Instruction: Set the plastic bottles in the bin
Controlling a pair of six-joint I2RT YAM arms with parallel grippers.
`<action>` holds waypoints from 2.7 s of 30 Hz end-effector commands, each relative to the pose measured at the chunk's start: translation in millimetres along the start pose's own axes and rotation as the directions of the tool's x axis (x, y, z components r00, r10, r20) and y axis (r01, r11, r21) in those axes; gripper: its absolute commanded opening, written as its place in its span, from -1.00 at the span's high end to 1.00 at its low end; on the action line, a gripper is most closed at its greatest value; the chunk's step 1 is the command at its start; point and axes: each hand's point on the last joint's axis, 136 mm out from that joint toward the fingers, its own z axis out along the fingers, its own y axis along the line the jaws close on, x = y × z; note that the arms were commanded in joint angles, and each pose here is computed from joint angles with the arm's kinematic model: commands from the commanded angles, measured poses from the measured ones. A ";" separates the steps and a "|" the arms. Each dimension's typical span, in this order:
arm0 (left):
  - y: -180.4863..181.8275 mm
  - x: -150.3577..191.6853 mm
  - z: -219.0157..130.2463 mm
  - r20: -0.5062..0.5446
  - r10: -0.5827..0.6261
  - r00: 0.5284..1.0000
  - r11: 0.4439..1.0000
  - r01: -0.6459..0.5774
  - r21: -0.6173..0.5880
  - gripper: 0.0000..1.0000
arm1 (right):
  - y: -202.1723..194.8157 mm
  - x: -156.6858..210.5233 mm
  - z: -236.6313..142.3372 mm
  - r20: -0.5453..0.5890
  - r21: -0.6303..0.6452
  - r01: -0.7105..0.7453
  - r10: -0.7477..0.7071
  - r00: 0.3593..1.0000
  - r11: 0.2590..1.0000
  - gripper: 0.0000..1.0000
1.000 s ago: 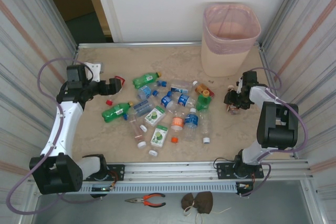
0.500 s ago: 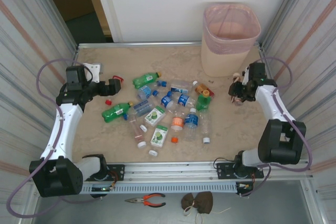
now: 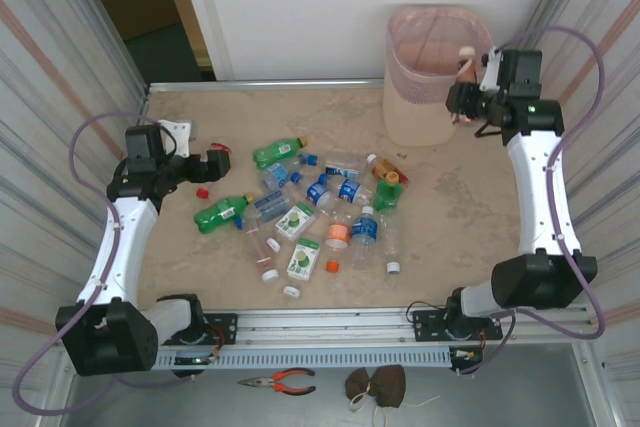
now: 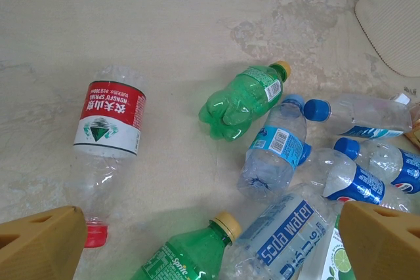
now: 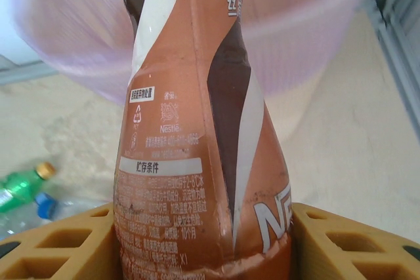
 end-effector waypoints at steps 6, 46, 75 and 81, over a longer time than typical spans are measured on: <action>-2.8 -5.6 -6.3 0.043 0.021 0.999 1.000 -0.022 0.009 -0.97 | 38.2 -68.6 18.5 0.085 -0.097 0.067 -0.058 0.995 0.993 -0.15; 9.3 4.9 5.8 -0.005 0.032 0.999 0.999 -0.032 -0.035 -0.97 | 39.1 -22.6 253.7 -0.126 -0.094 0.211 -0.222 0.967 0.973 -0.10; 0.5 3.9 6.1 -0.004 0.030 1.000 1.000 -0.030 0.005 -0.97 | 37.2 27.1 156.3 -0.419 -0.094 0.128 -0.156 0.894 0.987 -0.09; 1.0 4.1 6.8 -0.006 0.029 1.000 1.000 -0.029 0.005 -0.97 | 40.8 35.7 145.6 -0.456 -0.097 0.117 -0.149 0.878 0.988 -0.09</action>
